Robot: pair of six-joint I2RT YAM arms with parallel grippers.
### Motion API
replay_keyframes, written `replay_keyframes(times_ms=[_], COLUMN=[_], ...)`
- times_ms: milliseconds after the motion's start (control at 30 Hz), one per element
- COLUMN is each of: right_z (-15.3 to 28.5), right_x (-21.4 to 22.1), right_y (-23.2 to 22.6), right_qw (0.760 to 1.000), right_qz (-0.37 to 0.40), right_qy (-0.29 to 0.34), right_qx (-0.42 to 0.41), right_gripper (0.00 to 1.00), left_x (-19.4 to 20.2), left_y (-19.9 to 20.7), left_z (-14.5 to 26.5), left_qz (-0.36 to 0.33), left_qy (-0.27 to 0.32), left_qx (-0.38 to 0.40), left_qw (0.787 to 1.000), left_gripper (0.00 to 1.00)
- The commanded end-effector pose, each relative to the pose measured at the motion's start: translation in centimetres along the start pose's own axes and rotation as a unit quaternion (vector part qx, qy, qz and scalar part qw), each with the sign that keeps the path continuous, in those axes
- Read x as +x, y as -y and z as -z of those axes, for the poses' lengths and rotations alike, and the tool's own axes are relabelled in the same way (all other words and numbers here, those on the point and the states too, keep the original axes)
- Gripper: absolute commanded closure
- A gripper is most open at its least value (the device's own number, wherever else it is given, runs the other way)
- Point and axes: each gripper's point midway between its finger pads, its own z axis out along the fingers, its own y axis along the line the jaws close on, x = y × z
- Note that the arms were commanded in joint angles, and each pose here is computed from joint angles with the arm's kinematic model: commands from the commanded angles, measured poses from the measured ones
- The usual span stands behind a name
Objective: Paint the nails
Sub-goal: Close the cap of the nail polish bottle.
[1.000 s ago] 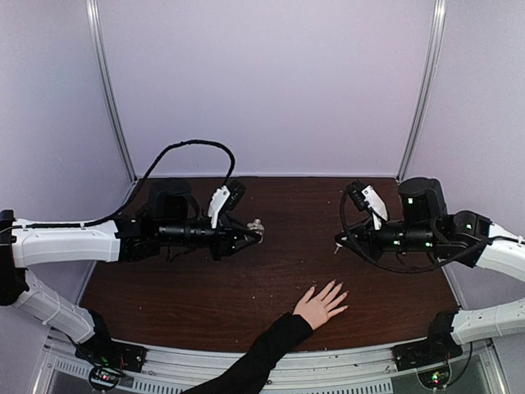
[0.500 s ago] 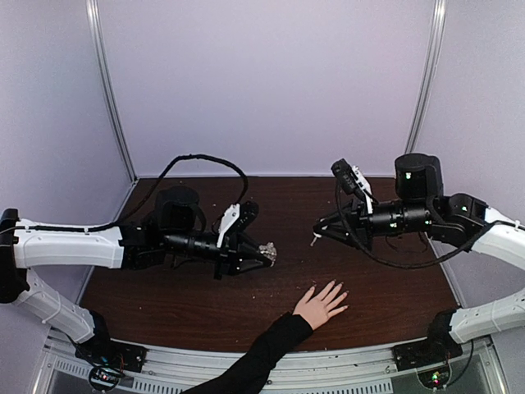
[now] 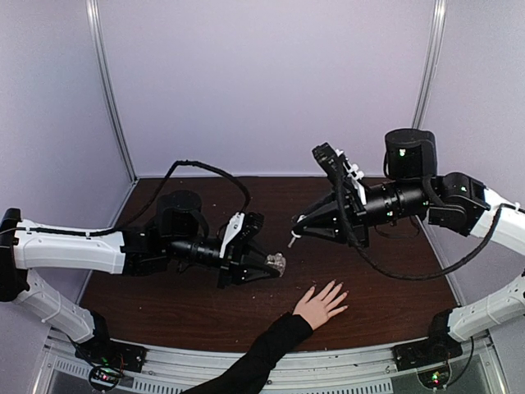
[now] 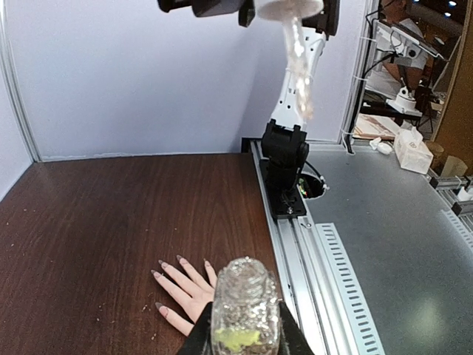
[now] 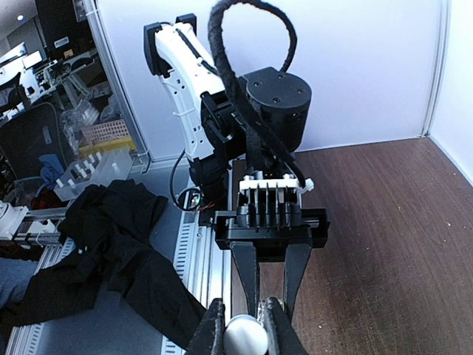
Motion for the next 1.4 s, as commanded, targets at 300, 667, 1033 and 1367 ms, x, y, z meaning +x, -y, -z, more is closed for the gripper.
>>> replay_keyframes(times_ms=[300,667,1033,1367], right_z=[-1.8,-2.4,-2.4,-2.5], right_x=[0.1,0.7,0.7,0.9], right_y=[-1.9,-1.8,-1.2,-0.9], right_qw=[0.998,0.998,0.999,0.999], right_qz=[0.028,0.026,0.028,0.028], right_qy=[-0.023,-0.034,-0.037,-0.039], right_qx=[-0.046,-0.045,-0.026,-0.019], right_gripper=[1.00,1.00,1.00,1.00], left_x=[-3.4,-3.9,-3.9,-3.7], left_y=[2.1,2.6,2.9,2.9], left_z=[0.2,0.4,0.4,0.3], left_qz=[-0.070,-0.077,-0.078,-0.077], left_qy=[0.052,0.059,0.057,0.055], left_qx=[0.020,0.023,0.027,0.029], left_qw=[0.996,0.995,0.995,0.995], left_gripper=[1.00,1.00,1.00,1.00])
